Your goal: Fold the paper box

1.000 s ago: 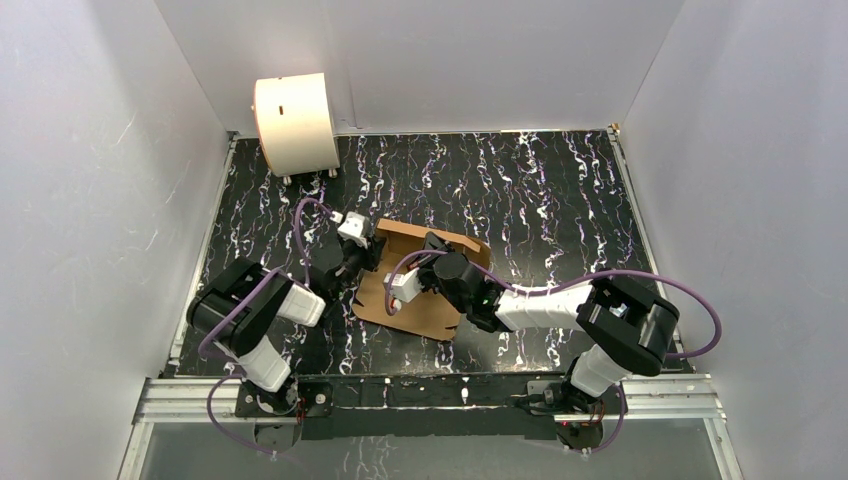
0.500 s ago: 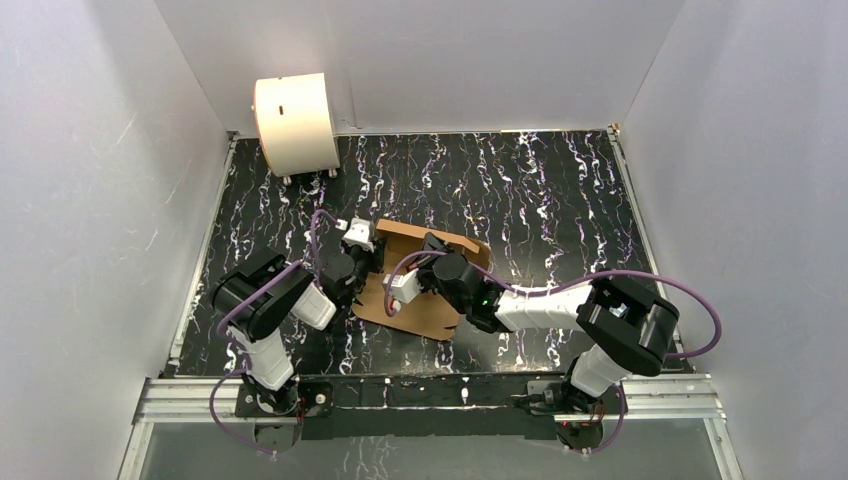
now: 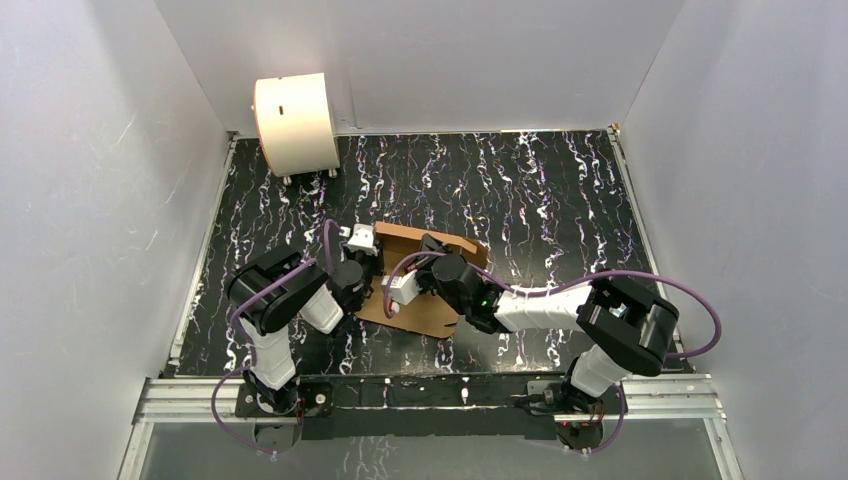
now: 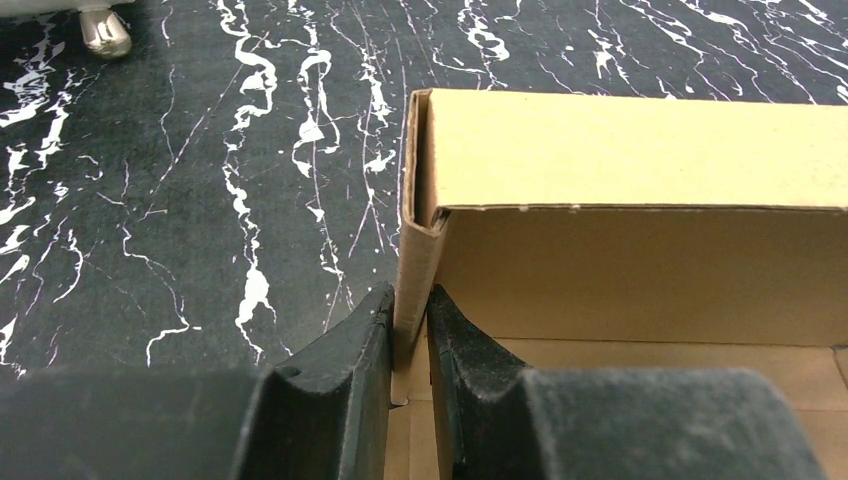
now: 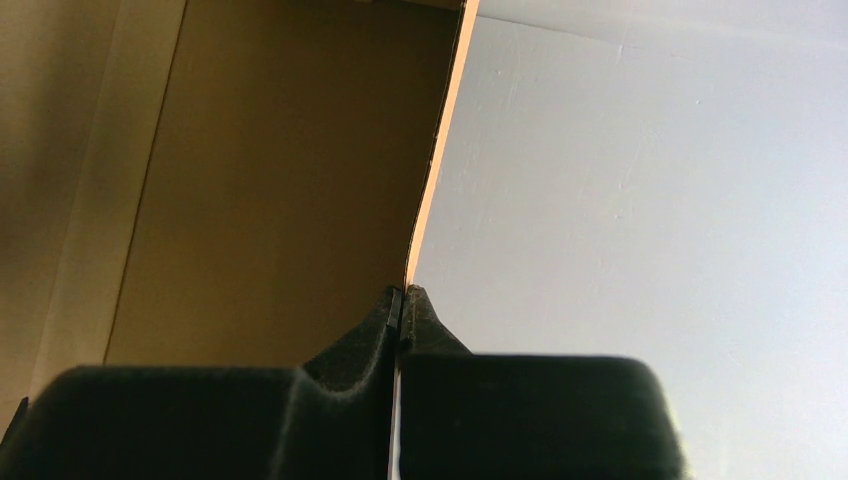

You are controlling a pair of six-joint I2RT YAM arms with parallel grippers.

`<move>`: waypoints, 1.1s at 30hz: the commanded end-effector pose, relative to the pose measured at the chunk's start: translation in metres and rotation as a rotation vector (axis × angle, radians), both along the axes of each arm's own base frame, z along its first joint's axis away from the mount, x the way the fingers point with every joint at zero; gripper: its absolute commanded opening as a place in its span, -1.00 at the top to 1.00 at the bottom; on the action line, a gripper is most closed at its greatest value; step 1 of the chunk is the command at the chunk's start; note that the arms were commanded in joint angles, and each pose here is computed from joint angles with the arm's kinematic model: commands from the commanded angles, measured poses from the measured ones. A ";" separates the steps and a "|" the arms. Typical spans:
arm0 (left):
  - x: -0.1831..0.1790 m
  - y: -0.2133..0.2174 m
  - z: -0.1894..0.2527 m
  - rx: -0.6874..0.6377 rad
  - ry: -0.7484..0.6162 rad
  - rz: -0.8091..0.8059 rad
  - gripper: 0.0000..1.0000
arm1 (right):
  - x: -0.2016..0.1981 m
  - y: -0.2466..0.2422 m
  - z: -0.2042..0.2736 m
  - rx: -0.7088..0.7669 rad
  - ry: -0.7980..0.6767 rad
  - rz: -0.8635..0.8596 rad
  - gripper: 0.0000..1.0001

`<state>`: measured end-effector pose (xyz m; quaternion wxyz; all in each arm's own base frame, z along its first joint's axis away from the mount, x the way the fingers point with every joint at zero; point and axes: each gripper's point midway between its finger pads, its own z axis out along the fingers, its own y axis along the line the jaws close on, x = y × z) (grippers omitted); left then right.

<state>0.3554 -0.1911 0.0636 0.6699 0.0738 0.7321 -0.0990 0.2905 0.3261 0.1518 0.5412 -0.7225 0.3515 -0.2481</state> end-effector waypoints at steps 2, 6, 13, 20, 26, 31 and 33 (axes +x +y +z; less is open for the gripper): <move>0.011 0.028 0.035 -0.110 -0.105 0.165 0.69 | -0.006 0.002 -0.007 -0.018 0.041 0.015 1.00; 0.007 0.025 0.053 -0.195 -0.141 0.150 0.63 | -0.006 0.001 -0.009 -0.012 0.046 0.008 1.00; 0.011 0.024 0.062 -0.215 -0.170 0.158 0.63 | -0.007 0.003 -0.014 -0.011 0.061 0.013 1.00; 0.014 0.029 0.072 -0.239 -0.213 0.188 0.53 | -0.009 0.005 -0.016 0.001 0.084 0.024 1.00; 0.021 0.028 0.085 -0.254 -0.246 0.207 0.47 | -0.011 0.006 -0.023 -0.008 0.111 0.028 1.00; 0.019 0.023 0.094 -0.235 -0.270 0.167 0.30 | -0.011 0.005 -0.023 -0.007 0.113 0.024 1.00; 0.018 0.025 0.094 -0.230 -0.271 0.175 0.30 | -0.011 0.005 -0.023 -0.005 0.114 0.025 1.00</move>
